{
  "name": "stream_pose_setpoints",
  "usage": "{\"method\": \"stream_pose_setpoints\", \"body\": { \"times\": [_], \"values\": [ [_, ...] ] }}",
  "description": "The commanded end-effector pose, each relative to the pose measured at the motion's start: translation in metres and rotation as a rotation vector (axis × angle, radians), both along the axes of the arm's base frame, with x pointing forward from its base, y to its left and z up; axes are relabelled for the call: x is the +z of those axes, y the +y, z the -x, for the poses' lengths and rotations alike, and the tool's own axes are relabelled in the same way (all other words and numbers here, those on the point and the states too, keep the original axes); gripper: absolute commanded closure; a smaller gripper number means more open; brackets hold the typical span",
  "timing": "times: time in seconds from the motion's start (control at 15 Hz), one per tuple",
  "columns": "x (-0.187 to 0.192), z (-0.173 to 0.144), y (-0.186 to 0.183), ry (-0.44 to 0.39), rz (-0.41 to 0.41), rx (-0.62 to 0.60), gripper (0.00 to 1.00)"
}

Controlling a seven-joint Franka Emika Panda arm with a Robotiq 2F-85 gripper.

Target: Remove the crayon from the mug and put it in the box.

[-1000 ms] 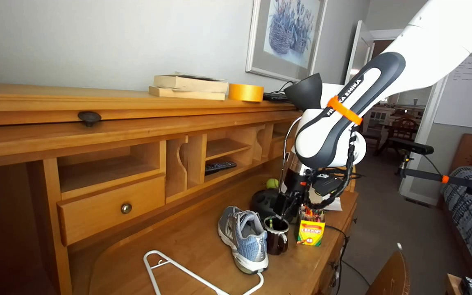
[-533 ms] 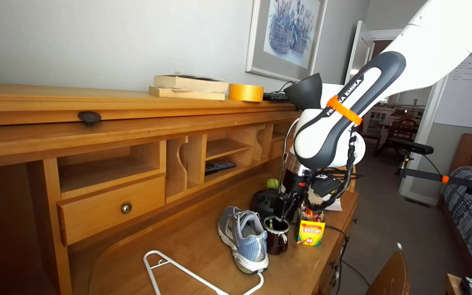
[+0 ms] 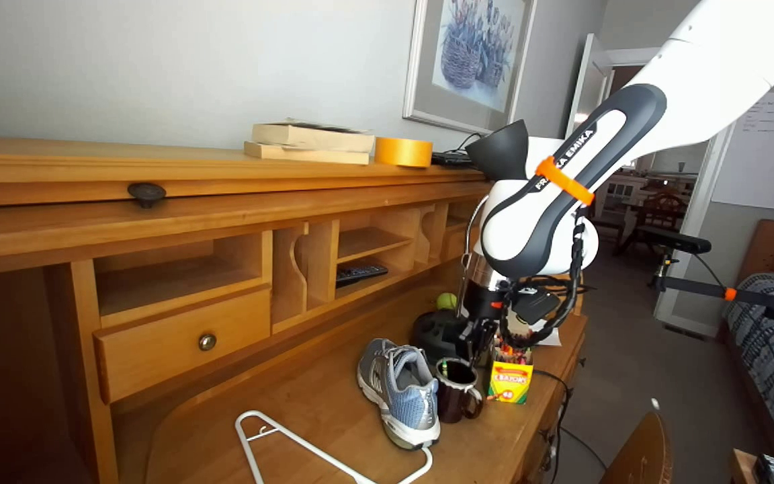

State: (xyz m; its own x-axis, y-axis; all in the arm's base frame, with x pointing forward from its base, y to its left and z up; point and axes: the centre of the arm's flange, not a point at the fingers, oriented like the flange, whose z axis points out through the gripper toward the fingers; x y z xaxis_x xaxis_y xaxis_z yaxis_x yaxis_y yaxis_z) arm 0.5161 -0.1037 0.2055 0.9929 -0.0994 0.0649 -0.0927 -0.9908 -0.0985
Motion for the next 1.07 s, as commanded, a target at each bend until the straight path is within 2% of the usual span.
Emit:
{"method": "stream_pose_setpoints", "body": {
  "times": [0.0, 0.47, 0.67, 1.0],
  "values": [
    [-0.002, 0.004, 0.002, 0.049, -0.023, 0.084, 1.00],
    [0.001, 0.012, 0.014, 0.133, -0.033, 0.201, 0.98],
    [-0.001, 0.017, 0.017, 0.197, 0.009, 0.251, 0.98],
    [-0.004, 0.021, 0.015, 0.238, 0.075, 0.280, 0.98]
  ]
}}
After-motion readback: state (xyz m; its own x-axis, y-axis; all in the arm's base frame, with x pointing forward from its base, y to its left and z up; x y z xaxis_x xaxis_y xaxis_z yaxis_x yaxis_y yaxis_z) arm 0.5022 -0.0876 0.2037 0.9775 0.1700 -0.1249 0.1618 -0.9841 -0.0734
